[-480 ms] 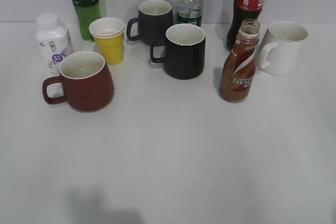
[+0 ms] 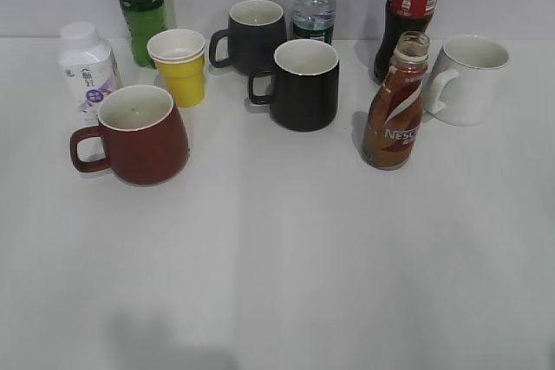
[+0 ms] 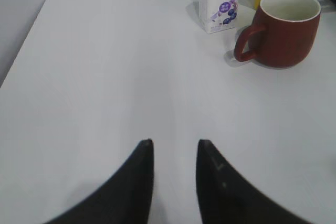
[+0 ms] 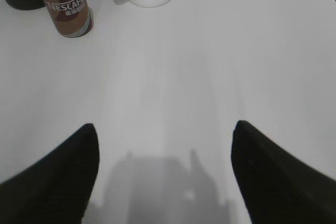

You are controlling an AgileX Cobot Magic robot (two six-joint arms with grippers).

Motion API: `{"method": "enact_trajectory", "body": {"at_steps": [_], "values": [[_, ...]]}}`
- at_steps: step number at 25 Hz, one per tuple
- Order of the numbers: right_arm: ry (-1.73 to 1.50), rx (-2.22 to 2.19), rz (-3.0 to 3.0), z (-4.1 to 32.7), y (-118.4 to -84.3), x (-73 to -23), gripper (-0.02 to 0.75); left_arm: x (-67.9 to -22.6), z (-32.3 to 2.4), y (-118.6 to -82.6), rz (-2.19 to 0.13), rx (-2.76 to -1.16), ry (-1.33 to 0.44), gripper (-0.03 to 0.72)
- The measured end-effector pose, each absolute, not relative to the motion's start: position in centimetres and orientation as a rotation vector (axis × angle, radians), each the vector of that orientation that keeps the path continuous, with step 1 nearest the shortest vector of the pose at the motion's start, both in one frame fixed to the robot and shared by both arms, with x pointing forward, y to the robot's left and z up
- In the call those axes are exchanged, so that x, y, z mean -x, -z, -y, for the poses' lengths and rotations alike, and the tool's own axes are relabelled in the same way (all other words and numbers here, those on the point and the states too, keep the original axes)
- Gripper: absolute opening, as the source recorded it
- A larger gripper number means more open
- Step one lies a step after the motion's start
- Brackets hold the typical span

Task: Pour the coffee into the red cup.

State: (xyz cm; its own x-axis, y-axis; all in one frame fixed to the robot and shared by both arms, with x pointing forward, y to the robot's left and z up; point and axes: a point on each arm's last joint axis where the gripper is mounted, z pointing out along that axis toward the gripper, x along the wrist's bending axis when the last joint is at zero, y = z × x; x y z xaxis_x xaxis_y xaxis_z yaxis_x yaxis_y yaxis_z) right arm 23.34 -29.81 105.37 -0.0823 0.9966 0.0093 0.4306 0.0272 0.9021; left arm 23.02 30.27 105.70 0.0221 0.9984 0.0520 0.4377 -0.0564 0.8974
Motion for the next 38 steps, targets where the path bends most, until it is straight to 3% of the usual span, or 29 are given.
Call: {"method": "enact_trajectory", "body": {"at_steps": [25,30,38], "values": [[-1.039,-1.475,-1.593,29.7,-105.6,-23.3,0.588,-23.4,-30.2,-106.8,-1.446,-1.53,-1.033,0.225],[-1.223,-1.377,-1.462,29.2,-107.5,-25.4,0.588,-27.5,-30.0,-108.9,-1.286,-1.352,-1.134,0.225],[-1.323,-1.269,-1.453,28.0,-107.4,-32.9,0.588,-37.0,-30.0,-106.8,-1.317,-1.208,-1.088,0.238]]}}
